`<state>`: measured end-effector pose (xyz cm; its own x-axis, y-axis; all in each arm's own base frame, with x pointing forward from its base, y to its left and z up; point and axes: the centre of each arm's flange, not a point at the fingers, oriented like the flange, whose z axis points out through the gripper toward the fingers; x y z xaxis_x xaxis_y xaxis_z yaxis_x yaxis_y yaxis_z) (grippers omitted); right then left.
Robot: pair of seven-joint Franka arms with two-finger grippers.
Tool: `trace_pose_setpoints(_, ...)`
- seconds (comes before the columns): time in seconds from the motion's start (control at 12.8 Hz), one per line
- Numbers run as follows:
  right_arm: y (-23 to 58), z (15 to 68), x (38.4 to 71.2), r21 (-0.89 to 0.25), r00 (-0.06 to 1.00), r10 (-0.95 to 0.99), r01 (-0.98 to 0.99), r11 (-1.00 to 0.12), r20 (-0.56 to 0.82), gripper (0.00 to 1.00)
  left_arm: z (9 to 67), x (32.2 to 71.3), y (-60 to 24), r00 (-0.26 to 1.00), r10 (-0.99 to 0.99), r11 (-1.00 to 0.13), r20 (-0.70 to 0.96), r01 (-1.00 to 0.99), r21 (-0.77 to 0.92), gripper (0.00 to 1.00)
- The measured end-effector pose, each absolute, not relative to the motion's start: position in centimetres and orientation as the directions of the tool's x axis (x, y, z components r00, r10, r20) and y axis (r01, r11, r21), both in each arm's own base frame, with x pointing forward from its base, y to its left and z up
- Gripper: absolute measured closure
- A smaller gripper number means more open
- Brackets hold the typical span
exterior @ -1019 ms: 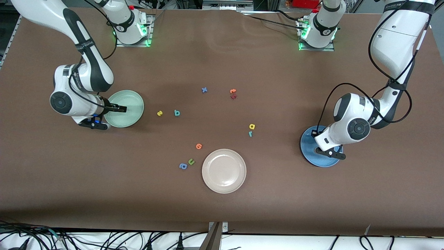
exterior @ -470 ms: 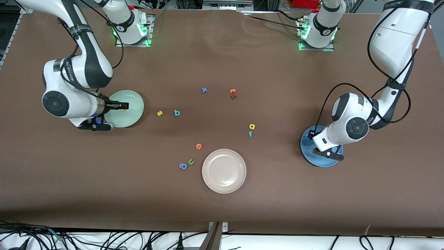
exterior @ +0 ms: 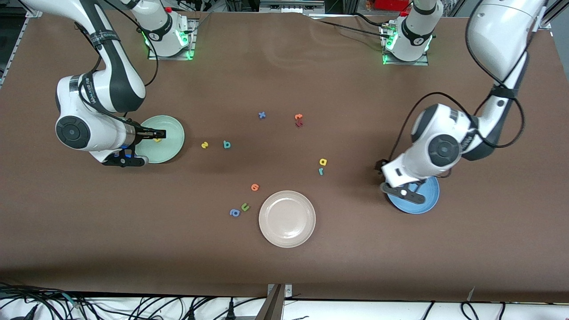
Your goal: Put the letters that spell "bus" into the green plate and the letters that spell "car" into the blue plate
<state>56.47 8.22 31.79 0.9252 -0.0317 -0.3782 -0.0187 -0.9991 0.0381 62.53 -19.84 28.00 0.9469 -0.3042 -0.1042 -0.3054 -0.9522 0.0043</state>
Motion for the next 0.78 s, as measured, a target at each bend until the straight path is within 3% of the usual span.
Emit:
trace_pose_setpoints(0.24,8.6,31.9,56.4,0.012,0.923,-0.038,-0.036,-0.999,-0.383,0.02,25.9,59.9,-28.2,0.962,-0.245,-0.969,-0.123,-0.247,0.001,0.00)
trace_pose_setpoints(0.78,11.0,31.8,56.9,-0.015,0.943,-0.022,-0.029,-0.999,-0.331,0.02,21.7,57.9,-35.7,0.944,-0.321,-0.946,-0.076,-0.316,0.069,0.04)
